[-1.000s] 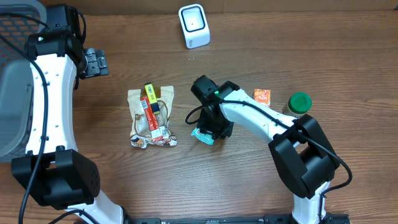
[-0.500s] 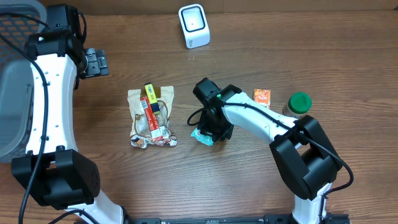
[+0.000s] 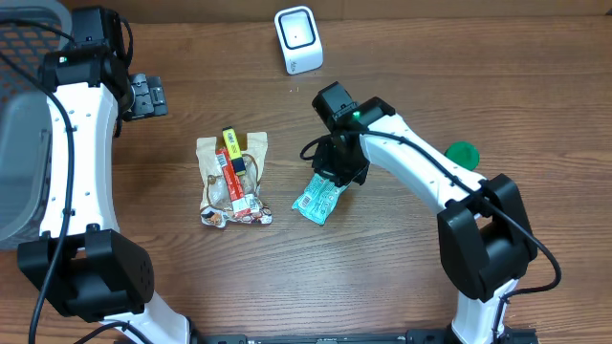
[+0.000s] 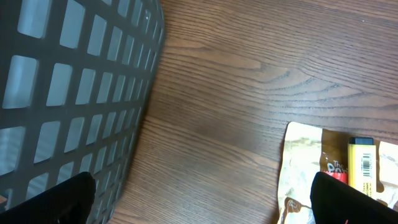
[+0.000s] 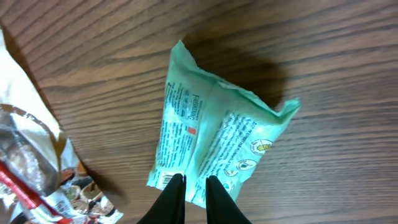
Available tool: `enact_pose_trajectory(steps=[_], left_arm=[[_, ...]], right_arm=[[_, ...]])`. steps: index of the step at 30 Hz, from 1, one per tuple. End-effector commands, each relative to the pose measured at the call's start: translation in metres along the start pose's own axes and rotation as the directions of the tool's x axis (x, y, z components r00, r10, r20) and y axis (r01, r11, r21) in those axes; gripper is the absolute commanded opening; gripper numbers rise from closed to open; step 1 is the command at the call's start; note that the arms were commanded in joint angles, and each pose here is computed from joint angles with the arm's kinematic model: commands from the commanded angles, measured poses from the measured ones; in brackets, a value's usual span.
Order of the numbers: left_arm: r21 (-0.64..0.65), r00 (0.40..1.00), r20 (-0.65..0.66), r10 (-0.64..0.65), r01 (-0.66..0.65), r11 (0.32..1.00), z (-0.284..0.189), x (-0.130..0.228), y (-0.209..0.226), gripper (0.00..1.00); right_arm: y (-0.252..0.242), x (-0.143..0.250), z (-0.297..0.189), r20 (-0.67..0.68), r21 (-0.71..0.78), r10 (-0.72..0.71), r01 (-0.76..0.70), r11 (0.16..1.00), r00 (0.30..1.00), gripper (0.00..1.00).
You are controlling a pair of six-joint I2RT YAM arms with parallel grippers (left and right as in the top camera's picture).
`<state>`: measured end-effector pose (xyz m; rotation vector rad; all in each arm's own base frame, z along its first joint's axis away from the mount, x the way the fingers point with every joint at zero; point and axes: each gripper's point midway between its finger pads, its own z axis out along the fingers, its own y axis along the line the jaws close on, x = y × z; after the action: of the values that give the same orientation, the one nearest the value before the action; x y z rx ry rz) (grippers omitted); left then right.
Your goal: Scan the item barcode
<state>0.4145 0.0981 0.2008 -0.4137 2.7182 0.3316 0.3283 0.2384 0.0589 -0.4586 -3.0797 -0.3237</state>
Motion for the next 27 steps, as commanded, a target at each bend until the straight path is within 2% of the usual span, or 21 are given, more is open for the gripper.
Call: enact_pose_trajectory(steps=[1,13,20,23,27], left_arm=[[-0.002,1.000,0.023,0.017,-0.017,1.000,-0.005,-0.006,0.000,1.00],[-0.002,1.000,0.023,0.017,-0.017,1.000,-0.005,-0.006,0.000,1.00],[-0.002,1.000,0.023,0.017,-0.017,1.000,-0.005,-0.006,0.000,1.00],[-0.002,1.000,0.023,0.017,-0.017,1.000,-0.005,-0.006,0.000,0.99],[-0.002,1.000,0.023,0.017,-0.017,1.000,-0.005,-0.006,0.000,1.00]], right_arm=[[-0.008,0.001,0.001,0.054,0.047,-0.028,0.026,0.999,0.998,0.13],[-0.032,0.011,0.046,0.031,0.084,-0.026,0.023,0.996,0.999,0.11],[0.007,-0.008,-0.002,0.071,-0.035,-0.035,0.038,0.999,0.997,0.16],[0.008,-0.006,-0.018,0.066,-0.028,-0.039,0.041,0.999,0.997,0.16],[-0.001,0.007,-0.012,0.031,0.021,-0.047,0.047,0.999,0.998,0.17]])
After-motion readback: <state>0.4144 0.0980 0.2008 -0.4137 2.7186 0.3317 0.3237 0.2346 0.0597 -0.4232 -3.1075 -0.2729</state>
